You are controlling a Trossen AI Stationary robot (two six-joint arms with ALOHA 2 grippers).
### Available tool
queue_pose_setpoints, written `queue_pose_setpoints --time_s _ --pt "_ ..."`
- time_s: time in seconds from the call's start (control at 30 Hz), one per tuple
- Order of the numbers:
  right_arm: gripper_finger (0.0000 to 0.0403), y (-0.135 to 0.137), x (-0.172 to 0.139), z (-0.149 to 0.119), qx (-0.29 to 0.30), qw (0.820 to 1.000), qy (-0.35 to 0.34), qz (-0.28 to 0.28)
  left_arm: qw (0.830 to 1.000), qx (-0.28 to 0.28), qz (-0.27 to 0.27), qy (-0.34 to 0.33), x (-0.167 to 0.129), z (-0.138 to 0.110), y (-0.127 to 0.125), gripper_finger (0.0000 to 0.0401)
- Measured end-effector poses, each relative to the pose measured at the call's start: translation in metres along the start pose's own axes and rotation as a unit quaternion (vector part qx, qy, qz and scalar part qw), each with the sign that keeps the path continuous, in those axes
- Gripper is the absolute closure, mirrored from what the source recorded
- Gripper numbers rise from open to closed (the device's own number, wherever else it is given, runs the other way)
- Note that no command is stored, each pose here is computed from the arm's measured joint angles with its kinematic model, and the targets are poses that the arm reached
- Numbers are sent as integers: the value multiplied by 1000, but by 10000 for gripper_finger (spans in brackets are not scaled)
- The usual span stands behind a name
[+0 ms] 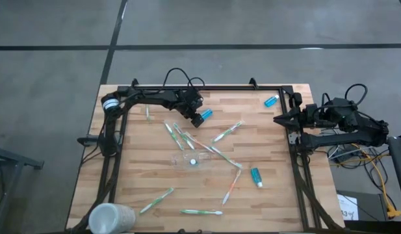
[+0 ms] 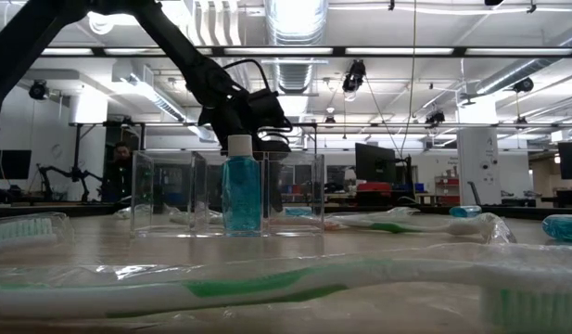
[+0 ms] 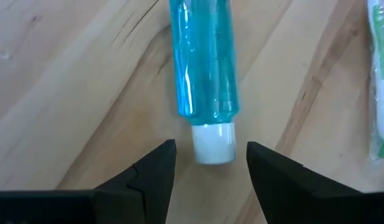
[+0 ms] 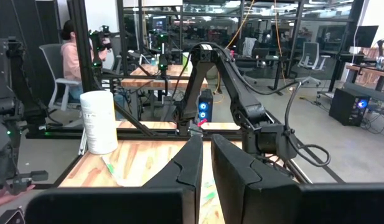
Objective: Pick & Place toothbrushing station
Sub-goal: Put the blue mouthwash bottle into the transparent organizer
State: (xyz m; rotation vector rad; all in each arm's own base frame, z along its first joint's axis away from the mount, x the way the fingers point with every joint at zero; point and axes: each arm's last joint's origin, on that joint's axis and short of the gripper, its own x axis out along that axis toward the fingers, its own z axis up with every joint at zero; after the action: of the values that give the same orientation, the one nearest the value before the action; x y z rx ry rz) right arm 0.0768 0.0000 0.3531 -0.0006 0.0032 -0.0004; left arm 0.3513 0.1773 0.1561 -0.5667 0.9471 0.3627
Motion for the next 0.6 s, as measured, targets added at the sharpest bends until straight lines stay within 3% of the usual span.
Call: queue_pose_setpoints --time_s 0.23,0.6 --pt "369 0 0 0 0 1000 0 0 1000 3 -9 -10 0 2 -1 213" --pt "369 0 0 0 0 1000 0 0 1000 4 -11 -11 0 2 -1 302"
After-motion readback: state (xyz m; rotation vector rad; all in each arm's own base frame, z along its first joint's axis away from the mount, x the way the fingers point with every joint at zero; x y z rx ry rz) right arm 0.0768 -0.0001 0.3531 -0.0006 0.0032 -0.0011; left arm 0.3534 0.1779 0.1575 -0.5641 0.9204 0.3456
